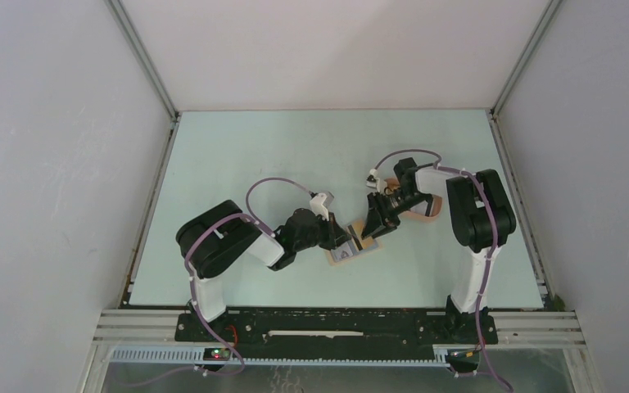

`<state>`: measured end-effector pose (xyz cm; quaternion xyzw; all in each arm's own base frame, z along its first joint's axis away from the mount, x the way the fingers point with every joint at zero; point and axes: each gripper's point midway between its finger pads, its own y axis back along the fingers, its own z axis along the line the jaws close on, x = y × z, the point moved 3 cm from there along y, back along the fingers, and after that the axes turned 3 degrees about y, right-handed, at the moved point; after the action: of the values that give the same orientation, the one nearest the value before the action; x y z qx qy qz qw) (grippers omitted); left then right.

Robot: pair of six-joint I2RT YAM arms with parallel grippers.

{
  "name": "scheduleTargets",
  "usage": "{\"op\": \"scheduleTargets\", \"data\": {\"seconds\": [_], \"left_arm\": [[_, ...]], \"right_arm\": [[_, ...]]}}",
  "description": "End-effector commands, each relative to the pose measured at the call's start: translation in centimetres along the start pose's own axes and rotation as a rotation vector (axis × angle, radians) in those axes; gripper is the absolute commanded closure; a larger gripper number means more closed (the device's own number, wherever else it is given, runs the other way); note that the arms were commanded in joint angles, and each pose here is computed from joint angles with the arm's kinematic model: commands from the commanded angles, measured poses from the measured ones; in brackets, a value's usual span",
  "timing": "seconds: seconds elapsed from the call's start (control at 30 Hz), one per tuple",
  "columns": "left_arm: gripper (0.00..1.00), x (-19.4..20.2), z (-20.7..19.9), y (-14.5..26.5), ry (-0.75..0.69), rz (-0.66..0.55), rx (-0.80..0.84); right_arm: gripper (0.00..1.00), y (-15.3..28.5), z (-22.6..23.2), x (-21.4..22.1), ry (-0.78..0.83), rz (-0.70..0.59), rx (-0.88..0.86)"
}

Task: Put the credit cards into the card holder
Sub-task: Insert the credit card into the card holder.

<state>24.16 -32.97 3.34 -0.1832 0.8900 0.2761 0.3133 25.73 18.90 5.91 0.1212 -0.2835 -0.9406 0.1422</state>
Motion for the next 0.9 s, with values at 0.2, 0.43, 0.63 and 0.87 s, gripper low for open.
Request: {"op": "scheduleTargets", "data": {"seconds": [0.2, 0.43, 0.63, 0.87], "left_arm": [[1.00, -0.8, -0.4, -0.2, 0.011, -0.022, 0.036], [1.00, -1.0, -0.4, 0.0, 0.019, -0.033, 0.051], [1.00, -1.0, -0.5, 0.1, 0.023, -0.038, 0.061], [1.00, -1.2, -0.6, 0.3, 0.031, -0.050, 0.076]], "right_arm": [[0.60, -0.6, 0.4, -0.4, 0.053, 0.023, 0.025], [0.62, 0.4, 1.2, -1.0, 0.110, -0.013, 0.054], [0.62, 0.9, 1.8, -1.3, 0.139, -0.030, 0.059], [0.62, 0.7, 2.0, -1.1, 0.137, -0.023, 0.029]]}}
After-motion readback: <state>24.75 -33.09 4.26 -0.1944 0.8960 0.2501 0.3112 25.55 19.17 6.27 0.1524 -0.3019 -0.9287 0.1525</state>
